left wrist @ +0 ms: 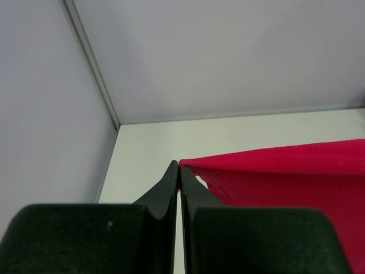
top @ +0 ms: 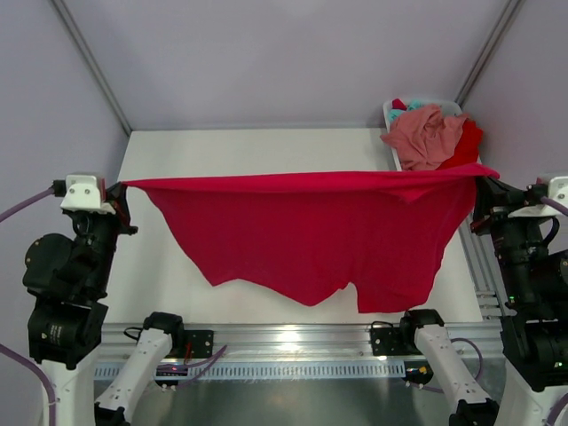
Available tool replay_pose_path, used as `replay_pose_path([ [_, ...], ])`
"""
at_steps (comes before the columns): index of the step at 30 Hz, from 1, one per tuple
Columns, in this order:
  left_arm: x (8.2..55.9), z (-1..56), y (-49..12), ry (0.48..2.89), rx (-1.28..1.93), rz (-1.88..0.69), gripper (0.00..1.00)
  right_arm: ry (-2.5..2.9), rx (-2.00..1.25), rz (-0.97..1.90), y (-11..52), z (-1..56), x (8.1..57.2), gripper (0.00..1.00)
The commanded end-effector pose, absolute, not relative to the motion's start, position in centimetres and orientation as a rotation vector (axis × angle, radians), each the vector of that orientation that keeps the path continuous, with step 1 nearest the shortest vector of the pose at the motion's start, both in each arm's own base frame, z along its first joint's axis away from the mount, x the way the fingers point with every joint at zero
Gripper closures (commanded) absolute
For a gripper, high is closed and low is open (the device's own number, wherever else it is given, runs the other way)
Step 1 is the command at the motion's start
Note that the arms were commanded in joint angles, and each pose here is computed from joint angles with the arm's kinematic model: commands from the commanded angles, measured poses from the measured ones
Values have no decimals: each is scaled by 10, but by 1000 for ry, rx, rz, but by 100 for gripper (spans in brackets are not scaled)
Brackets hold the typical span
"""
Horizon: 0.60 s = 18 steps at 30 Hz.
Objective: Fold and stack the t-shirts
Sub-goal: Fold the tshirt
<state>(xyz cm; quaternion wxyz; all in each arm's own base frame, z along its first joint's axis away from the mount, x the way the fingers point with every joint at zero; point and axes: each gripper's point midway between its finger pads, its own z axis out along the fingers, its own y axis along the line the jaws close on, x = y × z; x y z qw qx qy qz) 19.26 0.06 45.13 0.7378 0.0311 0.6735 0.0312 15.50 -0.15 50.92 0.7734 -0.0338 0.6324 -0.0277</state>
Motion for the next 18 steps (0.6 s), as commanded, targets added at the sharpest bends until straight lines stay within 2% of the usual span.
replay_pose_path([
  [1, 202, 445, 18, 1516, 0, 158, 100, 1392, 11, -133, -19, 504, 181, 97],
  [9, 252, 415, 10, 1604, 21, 171, 100, 1497, -12, -132, -16, 461, 241, 97],
  [18, 319, 376, -4, 1703, 62, 165, 100, 1681, -67, -139, -12, 385, 328, 97],
])
